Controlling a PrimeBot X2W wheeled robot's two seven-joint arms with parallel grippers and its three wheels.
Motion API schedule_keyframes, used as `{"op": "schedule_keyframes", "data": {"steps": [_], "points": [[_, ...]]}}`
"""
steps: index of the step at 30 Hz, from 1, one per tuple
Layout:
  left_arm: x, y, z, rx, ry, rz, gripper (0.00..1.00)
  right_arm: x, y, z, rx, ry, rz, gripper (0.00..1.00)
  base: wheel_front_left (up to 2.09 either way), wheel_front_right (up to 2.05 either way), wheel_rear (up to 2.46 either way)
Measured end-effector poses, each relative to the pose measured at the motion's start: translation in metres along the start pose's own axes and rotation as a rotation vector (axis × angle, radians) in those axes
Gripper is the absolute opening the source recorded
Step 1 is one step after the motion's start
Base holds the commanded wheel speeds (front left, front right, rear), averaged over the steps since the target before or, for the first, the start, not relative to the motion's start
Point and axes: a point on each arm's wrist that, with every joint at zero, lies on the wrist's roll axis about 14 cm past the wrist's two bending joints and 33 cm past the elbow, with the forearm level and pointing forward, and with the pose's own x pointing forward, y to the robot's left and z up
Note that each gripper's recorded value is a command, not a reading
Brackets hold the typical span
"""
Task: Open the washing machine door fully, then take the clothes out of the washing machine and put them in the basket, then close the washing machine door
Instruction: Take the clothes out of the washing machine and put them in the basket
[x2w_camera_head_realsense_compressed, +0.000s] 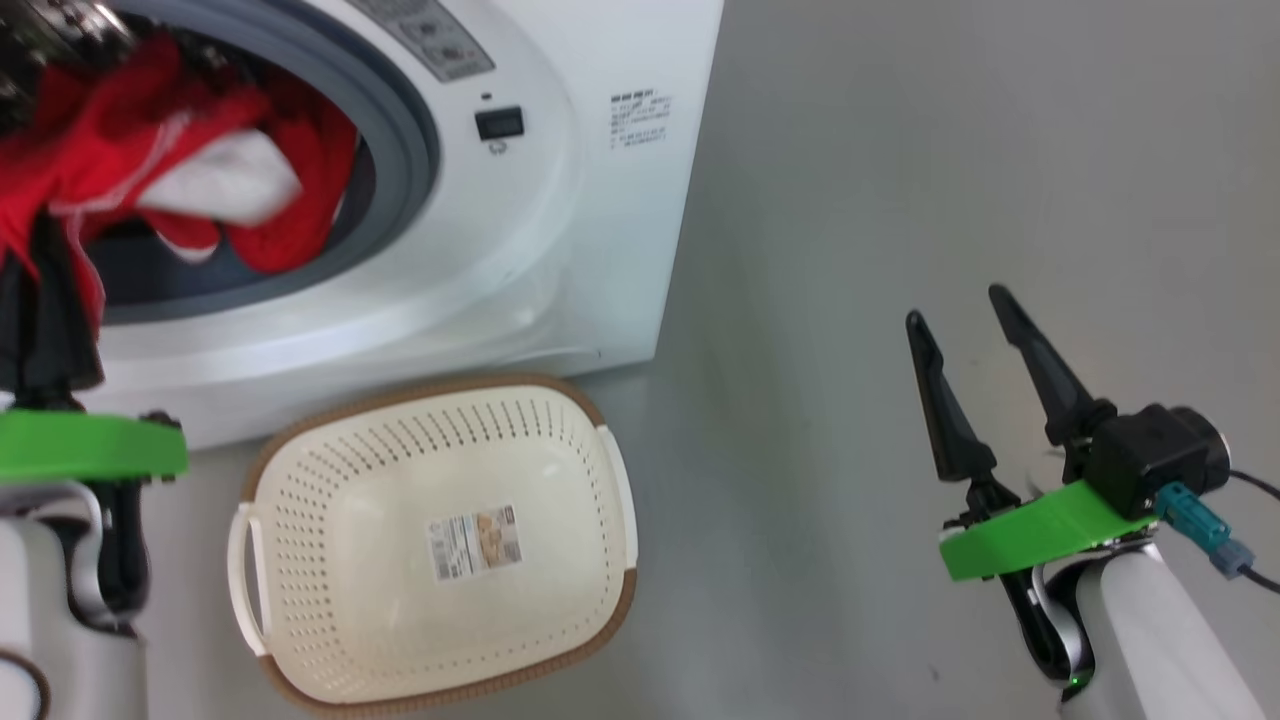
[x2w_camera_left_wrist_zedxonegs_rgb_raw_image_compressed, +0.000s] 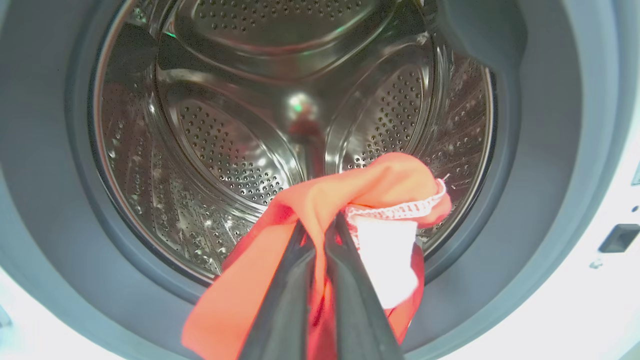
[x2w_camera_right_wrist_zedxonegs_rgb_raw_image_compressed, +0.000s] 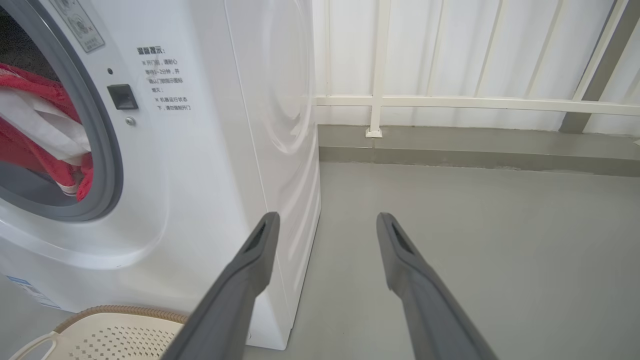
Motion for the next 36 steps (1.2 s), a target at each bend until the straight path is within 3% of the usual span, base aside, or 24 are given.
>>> {"op": "schedule_keyframes", "data": {"steps": [20, 31, 36], "points": [[-0.073, -0.015, 0.1, 0.012, -0.199, -0.051, 0.0, -0.049, 0.005, 0.045, -0.004, -0.098, -0.013, 1.0, 0.0, 0.0, 0.0], [-0.1, -0.029, 0.13, 0.006, -0.257, -0.074, 0.0, -0.058, 0.004, 0.049, -0.003, -0.109, -0.018, 1.0, 0.0, 0.0, 0.0], [-0.105, -0.035, 0.123, -0.018, -0.225, -0.089, 0.0, -0.055, 0.006, 0.045, -0.001, -0.1, -0.012, 1.0, 0.0, 0.0, 0.0]]}}
